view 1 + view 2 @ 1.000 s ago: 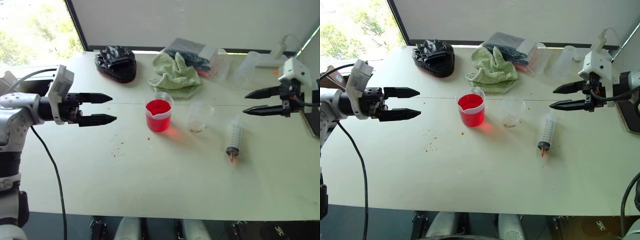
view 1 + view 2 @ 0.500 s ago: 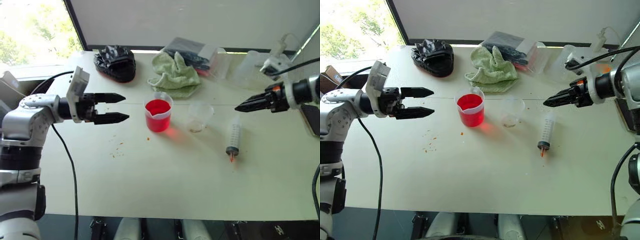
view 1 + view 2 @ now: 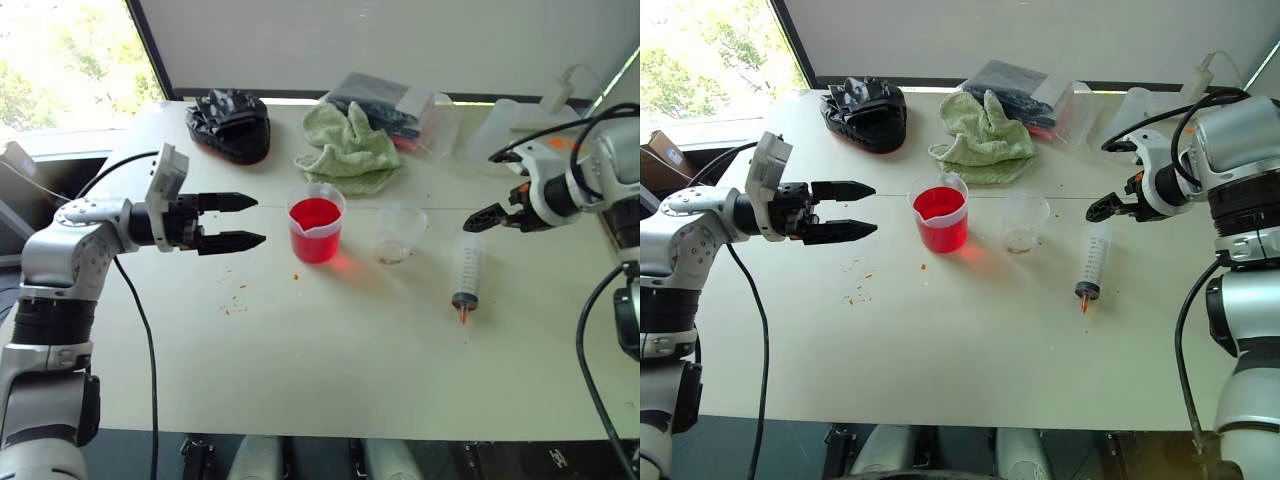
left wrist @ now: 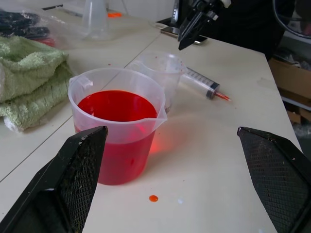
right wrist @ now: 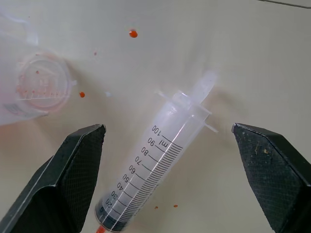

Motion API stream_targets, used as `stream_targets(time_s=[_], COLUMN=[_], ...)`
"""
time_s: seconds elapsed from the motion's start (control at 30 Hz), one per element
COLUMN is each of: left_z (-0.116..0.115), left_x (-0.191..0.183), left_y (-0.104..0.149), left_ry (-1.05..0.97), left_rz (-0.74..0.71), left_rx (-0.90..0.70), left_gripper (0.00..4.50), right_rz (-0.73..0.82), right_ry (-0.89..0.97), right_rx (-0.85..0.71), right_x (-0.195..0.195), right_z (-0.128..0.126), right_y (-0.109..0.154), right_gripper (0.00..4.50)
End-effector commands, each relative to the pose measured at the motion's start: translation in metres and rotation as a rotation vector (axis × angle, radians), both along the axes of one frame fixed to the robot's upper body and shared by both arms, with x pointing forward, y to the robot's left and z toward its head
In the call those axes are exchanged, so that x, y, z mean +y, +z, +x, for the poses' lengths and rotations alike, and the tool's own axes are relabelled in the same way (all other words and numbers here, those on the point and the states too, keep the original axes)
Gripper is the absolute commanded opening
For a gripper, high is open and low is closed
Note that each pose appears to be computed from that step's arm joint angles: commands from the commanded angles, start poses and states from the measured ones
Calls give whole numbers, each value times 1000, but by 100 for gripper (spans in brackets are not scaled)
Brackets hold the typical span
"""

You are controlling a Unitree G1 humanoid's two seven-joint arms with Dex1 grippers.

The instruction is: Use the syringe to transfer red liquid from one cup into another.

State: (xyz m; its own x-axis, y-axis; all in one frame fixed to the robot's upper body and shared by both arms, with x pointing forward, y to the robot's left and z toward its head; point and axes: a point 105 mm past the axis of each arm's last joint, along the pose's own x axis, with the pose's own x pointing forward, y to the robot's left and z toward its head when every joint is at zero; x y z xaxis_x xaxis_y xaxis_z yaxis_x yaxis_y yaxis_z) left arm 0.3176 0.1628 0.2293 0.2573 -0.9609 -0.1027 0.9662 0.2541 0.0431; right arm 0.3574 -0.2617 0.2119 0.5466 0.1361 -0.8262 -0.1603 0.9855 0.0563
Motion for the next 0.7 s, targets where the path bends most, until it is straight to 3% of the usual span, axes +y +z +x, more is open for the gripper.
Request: stream_targets(time_s=[0.03, 0.23, 0.47, 0.7], left_z=[-5, -8, -9, -10], left_x=[2, 5, 6, 7], left_y=[18, 18, 20, 20], left_ry=[-7, 11, 27, 40], left_rz=[4, 15, 14, 13], left_rx=[-78, -84, -92, -96], left_gripper=[450, 450, 450, 450], right_rz=[11, -15, 7, 9], right_ry=[-38, -146, -96, -91], right_rx=[-23, 35, 106, 145], right_x=[0, -7, 6, 16], right_z=[3, 5, -7, -19], right_y=[3, -17, -39, -43], right_gripper=[440, 440, 440, 440])
